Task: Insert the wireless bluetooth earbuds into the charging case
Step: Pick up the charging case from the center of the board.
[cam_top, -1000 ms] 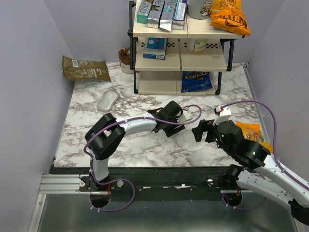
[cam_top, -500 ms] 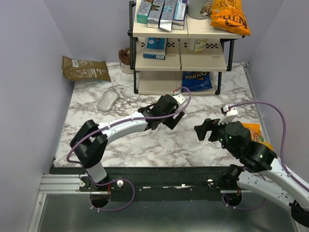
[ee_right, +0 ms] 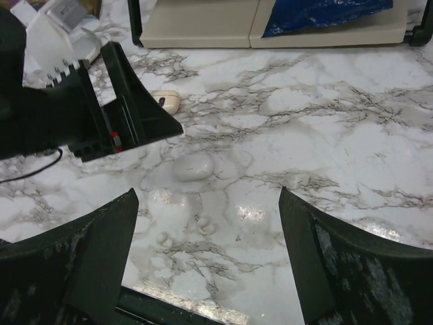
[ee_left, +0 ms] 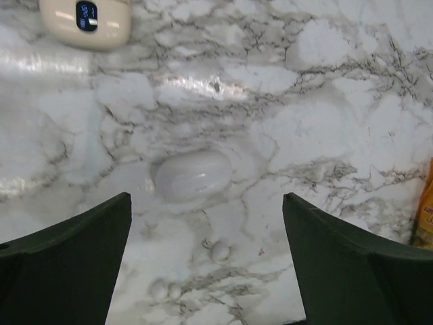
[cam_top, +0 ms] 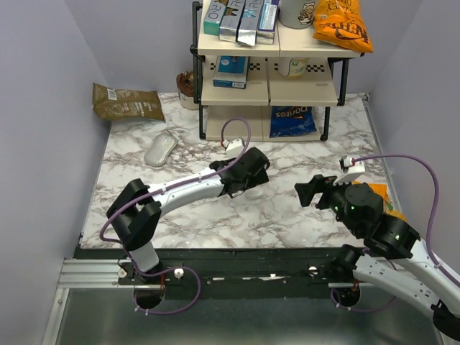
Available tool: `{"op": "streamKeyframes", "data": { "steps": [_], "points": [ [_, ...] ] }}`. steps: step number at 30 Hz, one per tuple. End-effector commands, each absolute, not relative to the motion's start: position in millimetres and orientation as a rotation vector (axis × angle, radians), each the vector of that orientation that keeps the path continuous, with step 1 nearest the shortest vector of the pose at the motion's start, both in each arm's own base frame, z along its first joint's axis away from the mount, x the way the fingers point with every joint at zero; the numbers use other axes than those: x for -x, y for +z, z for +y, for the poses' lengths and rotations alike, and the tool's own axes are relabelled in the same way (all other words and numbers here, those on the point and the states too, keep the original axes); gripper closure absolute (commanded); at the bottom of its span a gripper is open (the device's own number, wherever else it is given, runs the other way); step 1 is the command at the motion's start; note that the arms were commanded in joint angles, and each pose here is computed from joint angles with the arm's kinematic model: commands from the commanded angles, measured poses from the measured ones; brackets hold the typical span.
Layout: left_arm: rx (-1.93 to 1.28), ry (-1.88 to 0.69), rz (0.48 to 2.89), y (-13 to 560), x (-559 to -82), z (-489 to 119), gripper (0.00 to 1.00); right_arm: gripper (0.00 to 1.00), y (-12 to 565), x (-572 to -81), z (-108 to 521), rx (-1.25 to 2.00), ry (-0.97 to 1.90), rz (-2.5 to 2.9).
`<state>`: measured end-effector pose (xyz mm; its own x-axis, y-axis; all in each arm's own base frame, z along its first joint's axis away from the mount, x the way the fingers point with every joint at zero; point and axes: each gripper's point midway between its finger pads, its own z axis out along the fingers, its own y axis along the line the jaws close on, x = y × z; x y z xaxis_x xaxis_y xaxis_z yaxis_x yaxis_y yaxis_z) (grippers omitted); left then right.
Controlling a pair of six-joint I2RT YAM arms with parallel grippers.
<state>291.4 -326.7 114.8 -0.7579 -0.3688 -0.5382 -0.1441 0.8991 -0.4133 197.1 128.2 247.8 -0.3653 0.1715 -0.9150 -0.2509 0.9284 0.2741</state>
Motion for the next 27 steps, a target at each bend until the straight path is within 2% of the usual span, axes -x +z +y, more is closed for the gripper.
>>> {"op": "streamKeyframes", "data": {
  "steps": [1,2,4,6,7,9,13,20,27],
  "points": [
    [0.637,-0.430,2.389,101.4,-280.2,-314.3,0.28,0.07,254.1,-195.7,120.8,0.025,0.434,1.881],
    [0.640,-0.482,2.376,103.2,-280.1,-320.7,0.33,0.07,253.4,-195.3,120.1,0.023,0.433,1.882],
    [0.622,-0.494,2.402,96.0,-275.1,-324.4,0.35,0.07,252.0,-194.7,119.9,0.020,0.438,1.883],
    [0.588,-0.450,2.433,92.1,-275.8,-330.5,0.25,0.07,250.6,-194.1,119.4,0.018,0.440,1.882],
    [0.565,-0.422,2.453,88.9,-275.2,-331.5,0.12,0.07,249.8,-193.9,119.9,0.020,0.442,1.882],
    [0.532,-0.374,2.495,78.1,-275.0,-336.9,0.01,0.07,249.4,-193.6,120.8,0.021,0.448,1.882],
    [0.454,-0.375,2.483,81.5,-275.8,-351.3,0.01,0.07,247.2,-192.8,121.6,0.023,0.455,1.886],
    [0.464,-0.157,2.590,53.7,-271.7,-348.4,0.01,0.07,245.7,-193.2,124.4,0.028,0.466,1.884],
    [0.478,-0.130,2.618,45.4,-266.7,-346.1,0.01,0.07,244.8,-192.8,122.9,0.027,0.464,1.879]
  ]
}}
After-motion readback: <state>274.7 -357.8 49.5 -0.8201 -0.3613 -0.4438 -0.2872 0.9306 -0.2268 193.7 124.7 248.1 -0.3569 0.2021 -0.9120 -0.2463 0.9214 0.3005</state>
